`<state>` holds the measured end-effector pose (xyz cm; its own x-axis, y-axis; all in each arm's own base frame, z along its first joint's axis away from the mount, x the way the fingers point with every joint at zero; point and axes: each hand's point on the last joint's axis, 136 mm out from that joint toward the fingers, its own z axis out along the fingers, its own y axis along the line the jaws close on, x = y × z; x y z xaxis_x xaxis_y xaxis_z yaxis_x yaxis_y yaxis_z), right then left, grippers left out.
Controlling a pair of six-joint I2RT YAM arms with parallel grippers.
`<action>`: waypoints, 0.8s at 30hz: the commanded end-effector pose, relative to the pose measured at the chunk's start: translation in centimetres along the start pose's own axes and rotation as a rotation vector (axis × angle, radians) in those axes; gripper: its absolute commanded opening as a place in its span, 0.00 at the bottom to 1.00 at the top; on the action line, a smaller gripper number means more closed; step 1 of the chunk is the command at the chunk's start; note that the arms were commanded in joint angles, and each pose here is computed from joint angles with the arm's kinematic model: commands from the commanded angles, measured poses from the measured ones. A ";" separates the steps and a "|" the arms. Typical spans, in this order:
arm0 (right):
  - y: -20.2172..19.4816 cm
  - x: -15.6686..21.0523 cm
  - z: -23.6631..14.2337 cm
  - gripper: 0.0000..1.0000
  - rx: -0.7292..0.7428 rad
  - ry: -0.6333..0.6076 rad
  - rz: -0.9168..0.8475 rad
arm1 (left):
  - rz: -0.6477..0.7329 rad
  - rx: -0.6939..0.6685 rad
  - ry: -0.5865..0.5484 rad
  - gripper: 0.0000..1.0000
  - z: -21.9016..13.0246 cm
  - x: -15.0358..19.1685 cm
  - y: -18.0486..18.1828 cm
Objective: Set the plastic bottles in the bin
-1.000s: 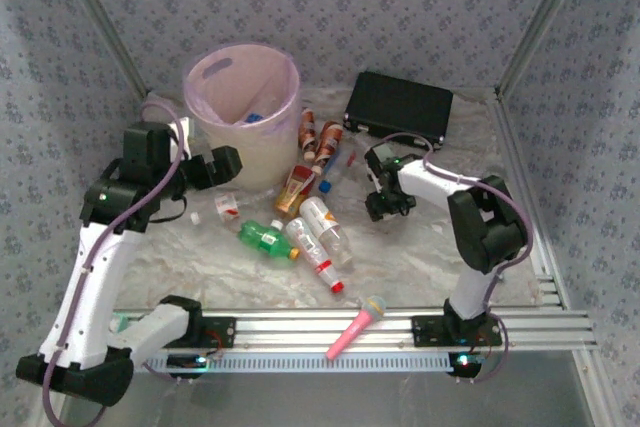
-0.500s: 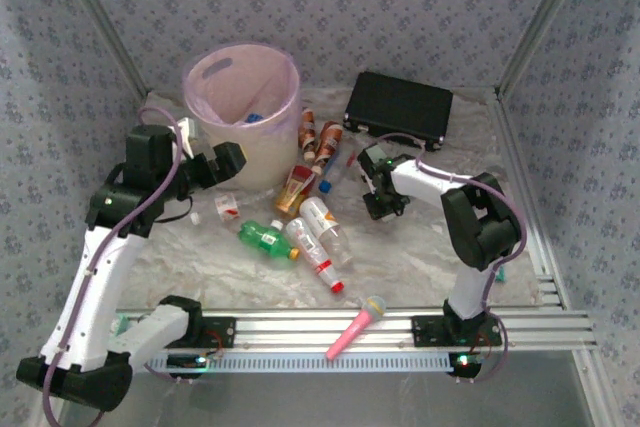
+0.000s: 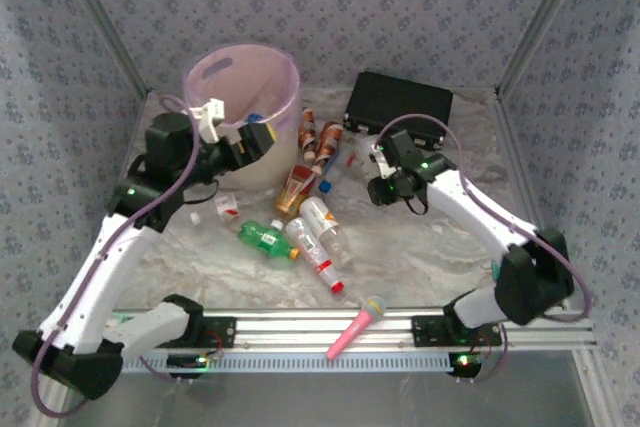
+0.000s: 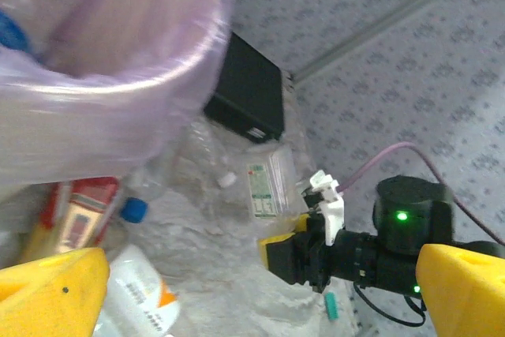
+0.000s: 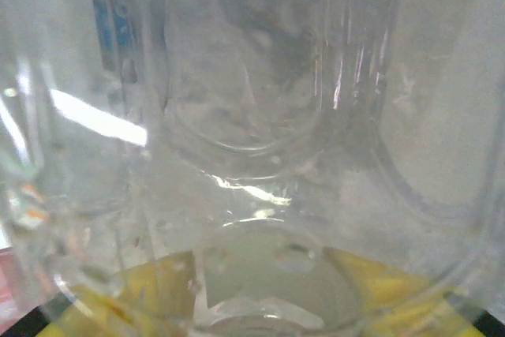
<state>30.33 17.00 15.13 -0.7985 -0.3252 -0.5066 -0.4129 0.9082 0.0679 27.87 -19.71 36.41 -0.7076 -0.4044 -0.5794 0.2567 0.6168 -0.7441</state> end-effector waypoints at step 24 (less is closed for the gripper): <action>13.5 -4.0 -10.7 0.27 -0.695 -0.323 -0.079 | 0.012 0.253 0.210 0.92 10.3 7.9 -7.3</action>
<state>23.75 26.95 26.05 -0.6406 -0.2058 -0.7398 -0.7110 0.5230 0.4701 27.44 -33.55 33.48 -0.8177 -0.2495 -0.5187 0.3759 0.4510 -0.8095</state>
